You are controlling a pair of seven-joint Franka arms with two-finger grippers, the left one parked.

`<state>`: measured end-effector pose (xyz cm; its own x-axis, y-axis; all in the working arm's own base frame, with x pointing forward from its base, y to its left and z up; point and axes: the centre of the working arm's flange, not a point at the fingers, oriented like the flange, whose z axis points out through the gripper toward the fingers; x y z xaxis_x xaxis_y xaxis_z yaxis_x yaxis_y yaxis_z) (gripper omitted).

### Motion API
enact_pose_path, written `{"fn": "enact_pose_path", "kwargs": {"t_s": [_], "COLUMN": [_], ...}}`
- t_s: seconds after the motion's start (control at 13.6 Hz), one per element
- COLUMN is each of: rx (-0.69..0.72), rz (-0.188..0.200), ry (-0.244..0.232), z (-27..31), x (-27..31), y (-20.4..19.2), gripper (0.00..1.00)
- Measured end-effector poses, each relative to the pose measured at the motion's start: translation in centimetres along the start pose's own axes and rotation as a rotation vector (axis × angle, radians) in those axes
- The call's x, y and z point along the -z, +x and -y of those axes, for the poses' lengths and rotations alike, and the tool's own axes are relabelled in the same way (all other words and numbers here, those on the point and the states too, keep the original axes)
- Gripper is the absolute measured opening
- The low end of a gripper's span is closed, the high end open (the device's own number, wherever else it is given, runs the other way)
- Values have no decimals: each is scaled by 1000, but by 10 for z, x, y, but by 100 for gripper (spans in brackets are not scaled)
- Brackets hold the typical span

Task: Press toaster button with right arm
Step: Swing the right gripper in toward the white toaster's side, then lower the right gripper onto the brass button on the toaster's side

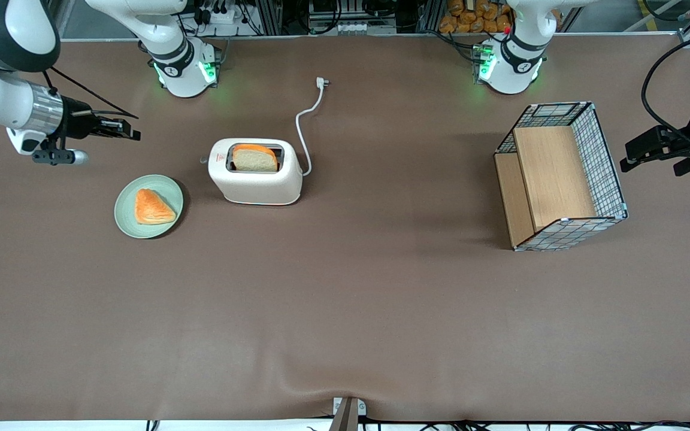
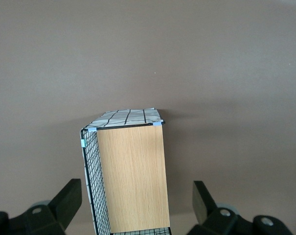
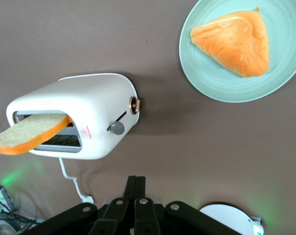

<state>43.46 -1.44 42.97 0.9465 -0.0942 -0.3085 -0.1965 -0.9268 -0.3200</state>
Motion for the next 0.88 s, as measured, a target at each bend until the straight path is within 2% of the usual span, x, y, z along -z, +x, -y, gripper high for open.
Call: {"fn": "enact_pose_path", "kwargs": {"t_s": [0.74,0.88], "rx": [-1,1], "rz": [-44,-53], "ry": [34,29], "z": [19,22], "x": [-74,-89], "y": [2,4], "gripper": [1,1]}}
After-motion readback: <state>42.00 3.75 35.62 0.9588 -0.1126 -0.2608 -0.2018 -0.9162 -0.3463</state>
